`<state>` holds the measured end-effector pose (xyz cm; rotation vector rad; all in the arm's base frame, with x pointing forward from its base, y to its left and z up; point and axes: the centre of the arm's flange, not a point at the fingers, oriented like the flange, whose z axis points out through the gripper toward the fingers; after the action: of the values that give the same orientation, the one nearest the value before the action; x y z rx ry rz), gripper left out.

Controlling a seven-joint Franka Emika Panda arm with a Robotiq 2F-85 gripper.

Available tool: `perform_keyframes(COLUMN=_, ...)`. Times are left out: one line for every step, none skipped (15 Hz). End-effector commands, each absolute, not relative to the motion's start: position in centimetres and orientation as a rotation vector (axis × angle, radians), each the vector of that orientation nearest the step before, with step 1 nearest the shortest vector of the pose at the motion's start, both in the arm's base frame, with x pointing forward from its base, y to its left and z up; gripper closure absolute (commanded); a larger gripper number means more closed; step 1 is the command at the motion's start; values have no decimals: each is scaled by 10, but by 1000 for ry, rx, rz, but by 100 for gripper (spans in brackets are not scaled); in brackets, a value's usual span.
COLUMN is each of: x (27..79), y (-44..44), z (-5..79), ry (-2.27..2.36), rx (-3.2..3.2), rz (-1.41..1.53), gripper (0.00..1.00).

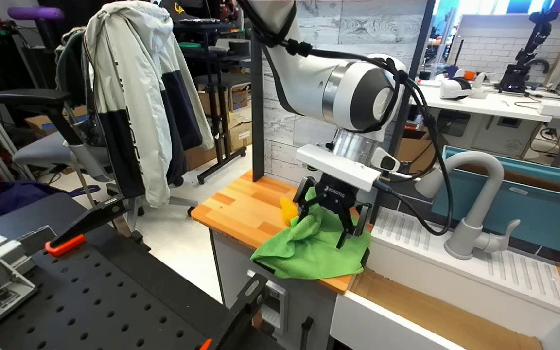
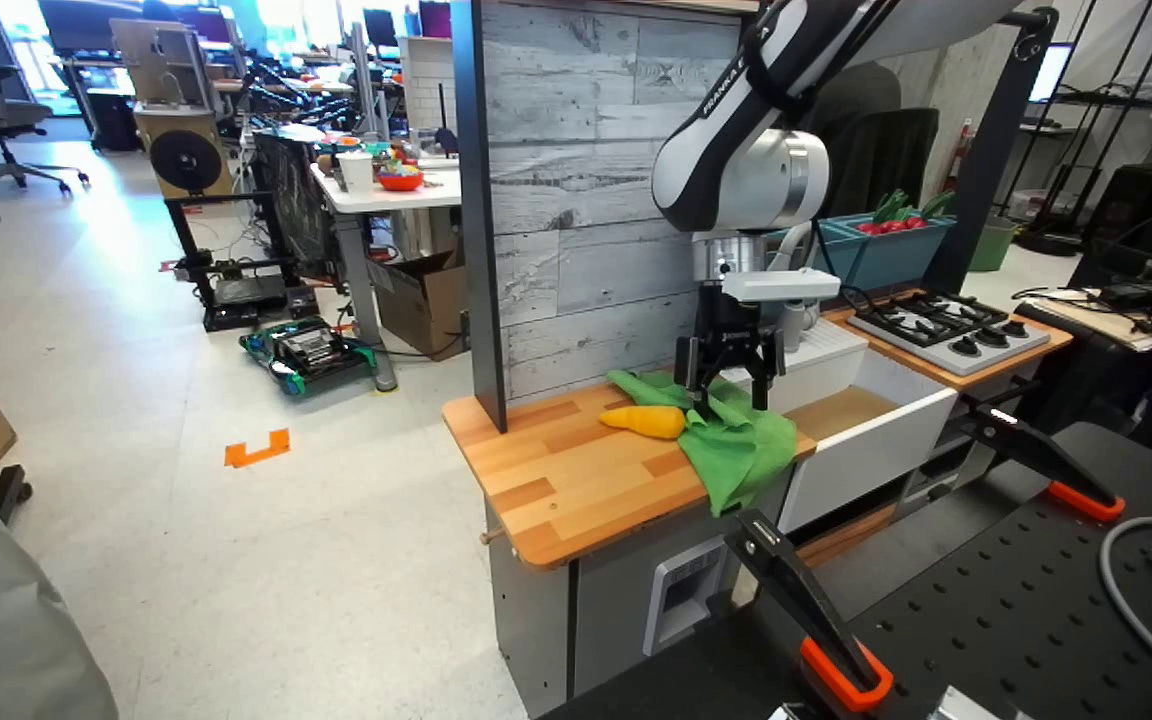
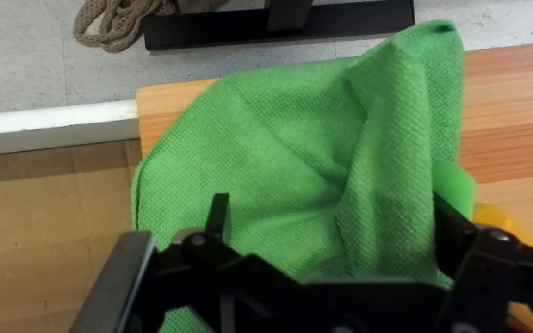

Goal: Fold the green cloth

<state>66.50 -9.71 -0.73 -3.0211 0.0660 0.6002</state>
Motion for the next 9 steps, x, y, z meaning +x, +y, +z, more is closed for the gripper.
perform_keyframes(x=676, y=-103, z=16, ry=72, rx=-3054, rz=524, gripper=0)
perform_keyframes(x=675, y=-102, z=20, ry=67, rx=-3056, rz=509, gripper=0)
perform_keyframes(x=674, y=-99, z=25, ry=63, rx=-3060, rz=489, gripper=0)
perform_keyframes(x=674, y=-97, z=31, ry=57, rx=-3064, rz=472, gripper=0)
perform_keyframes(x=673, y=-95, z=38, ry=53, rx=-3069, rz=444, gripper=0)
perform_keyframes(x=674, y=-92, z=45, ry=48, rx=-3074, rz=413, gripper=0)
perform_keyframes(x=675, y=-90, z=53, ry=42, rx=-3078, rz=376, gripper=0)
perform_keyframes(x=675, y=-88, z=62, ry=38, rx=-3083, rz=333, gripper=0)
perform_keyframes(x=676, y=-86, z=73, ry=35, rx=-3089, rz=287, gripper=0)
